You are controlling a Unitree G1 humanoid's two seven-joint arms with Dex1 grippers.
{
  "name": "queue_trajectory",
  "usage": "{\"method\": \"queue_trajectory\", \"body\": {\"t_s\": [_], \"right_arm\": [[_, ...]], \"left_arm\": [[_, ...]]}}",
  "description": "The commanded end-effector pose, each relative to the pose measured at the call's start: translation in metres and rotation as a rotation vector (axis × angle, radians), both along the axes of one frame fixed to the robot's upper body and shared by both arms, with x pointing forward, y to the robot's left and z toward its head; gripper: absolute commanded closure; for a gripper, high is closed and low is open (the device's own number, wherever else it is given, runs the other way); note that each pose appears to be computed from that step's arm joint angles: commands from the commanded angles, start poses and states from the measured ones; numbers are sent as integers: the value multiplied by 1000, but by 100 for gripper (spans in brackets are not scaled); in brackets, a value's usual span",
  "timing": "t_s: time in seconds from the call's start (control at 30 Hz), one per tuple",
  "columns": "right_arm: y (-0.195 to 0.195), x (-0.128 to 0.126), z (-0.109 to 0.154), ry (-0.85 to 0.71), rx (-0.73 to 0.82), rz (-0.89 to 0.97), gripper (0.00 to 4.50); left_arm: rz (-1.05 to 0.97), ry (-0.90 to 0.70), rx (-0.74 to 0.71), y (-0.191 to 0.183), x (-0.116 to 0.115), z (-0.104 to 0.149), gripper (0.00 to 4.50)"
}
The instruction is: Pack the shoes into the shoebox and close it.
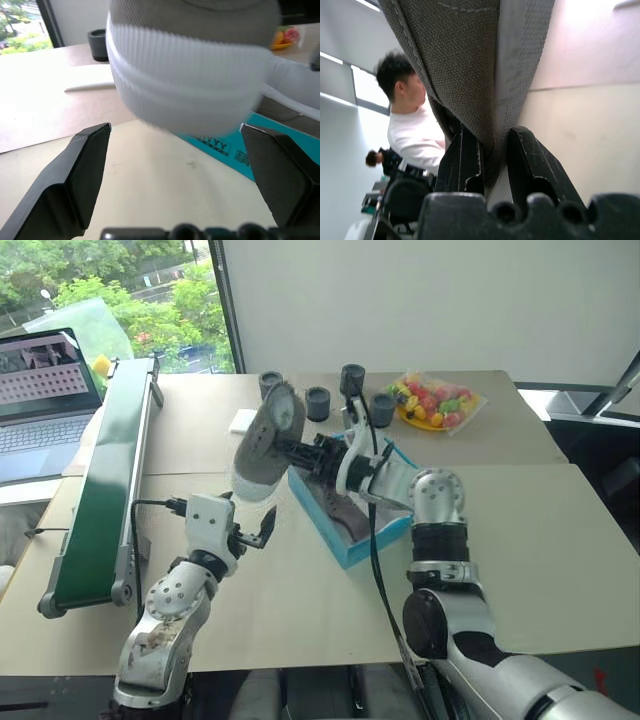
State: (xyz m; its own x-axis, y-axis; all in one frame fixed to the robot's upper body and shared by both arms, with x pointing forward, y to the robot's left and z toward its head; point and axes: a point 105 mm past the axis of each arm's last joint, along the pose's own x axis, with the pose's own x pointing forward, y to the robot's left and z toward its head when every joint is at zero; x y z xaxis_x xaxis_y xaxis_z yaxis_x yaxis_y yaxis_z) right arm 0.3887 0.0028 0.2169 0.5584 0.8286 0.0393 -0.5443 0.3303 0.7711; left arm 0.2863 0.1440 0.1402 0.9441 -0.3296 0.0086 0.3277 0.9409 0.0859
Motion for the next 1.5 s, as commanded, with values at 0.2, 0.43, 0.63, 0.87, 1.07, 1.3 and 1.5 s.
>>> {"method": "queue_trajectory", "body": {"t_s": [0.2,0.43,0.63,0.87,1.07,1.3,1.5], "right_arm": [[-47,25,51,-364,-373,-113,414],[-84,26,24,-395,-878,31,414],[-85,19,-18,-241,-960,179,414],[-91,24,-30,-117,-999,206,414],[-98,43,3,-251,-1059,144,414],[-88,39,20,-301,-1030,202,414],[-81,30,17,-271,-1000,282,414]], "left_arm": [[-40,-15,76,2,-11,2,2],[-72,-2,86,-2,-12,-3,2],[-78,7,70,-8,-12,-7,2],[-72,10,62,-10,-14,-9,2],[-65,9,49,-12,-15,-11,2],[-64,7,41,-15,-14,-11,2],[-64,-2,46,-14,-11,-8,2]]}}
